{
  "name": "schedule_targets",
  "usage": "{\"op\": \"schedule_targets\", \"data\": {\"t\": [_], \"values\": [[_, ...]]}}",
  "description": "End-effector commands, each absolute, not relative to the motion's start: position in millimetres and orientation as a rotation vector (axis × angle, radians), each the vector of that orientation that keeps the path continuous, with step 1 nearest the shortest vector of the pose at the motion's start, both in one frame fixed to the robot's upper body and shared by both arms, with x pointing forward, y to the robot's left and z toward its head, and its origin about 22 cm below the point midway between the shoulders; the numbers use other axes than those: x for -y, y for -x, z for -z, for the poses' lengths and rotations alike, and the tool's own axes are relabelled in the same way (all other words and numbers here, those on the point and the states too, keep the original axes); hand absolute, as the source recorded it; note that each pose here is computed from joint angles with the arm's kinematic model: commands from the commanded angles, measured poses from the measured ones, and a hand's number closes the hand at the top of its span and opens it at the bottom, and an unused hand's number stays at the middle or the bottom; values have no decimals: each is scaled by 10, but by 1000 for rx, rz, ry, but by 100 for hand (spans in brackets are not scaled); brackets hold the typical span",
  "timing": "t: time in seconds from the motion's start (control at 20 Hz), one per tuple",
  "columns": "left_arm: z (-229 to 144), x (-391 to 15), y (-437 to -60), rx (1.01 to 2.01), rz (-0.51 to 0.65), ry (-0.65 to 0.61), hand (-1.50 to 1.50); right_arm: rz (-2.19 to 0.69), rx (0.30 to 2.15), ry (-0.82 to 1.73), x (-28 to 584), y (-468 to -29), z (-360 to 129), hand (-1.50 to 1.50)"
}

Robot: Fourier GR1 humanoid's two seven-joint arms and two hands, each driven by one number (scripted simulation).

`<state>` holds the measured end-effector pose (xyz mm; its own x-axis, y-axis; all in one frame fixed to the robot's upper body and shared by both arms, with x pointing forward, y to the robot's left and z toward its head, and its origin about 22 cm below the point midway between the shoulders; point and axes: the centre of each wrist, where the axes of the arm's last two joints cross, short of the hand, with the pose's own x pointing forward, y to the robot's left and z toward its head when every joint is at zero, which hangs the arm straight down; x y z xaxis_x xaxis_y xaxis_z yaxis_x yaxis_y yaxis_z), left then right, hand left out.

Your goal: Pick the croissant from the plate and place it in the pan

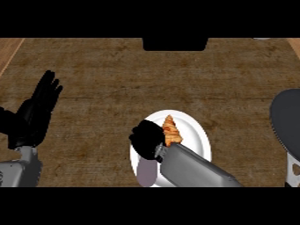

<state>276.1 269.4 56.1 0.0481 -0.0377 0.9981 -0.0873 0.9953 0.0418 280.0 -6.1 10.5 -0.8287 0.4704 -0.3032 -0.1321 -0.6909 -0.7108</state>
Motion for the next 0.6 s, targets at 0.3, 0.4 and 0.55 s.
{"op": "schedule_targets", "data": {"t": [0.3,0.4,0.55], "values": [[-545,-2902,-2690,1497,-124,-173,0,-1564,831,860,1189,-3532,-225,150],[-522,-2967,-2666,1490,-139,-199,0,-1290,799,903,1487,-3641,-299,150],[-525,-2921,-2625,1504,-121,-171,0,-906,770,1036,1648,-3774,-541,150]]}}
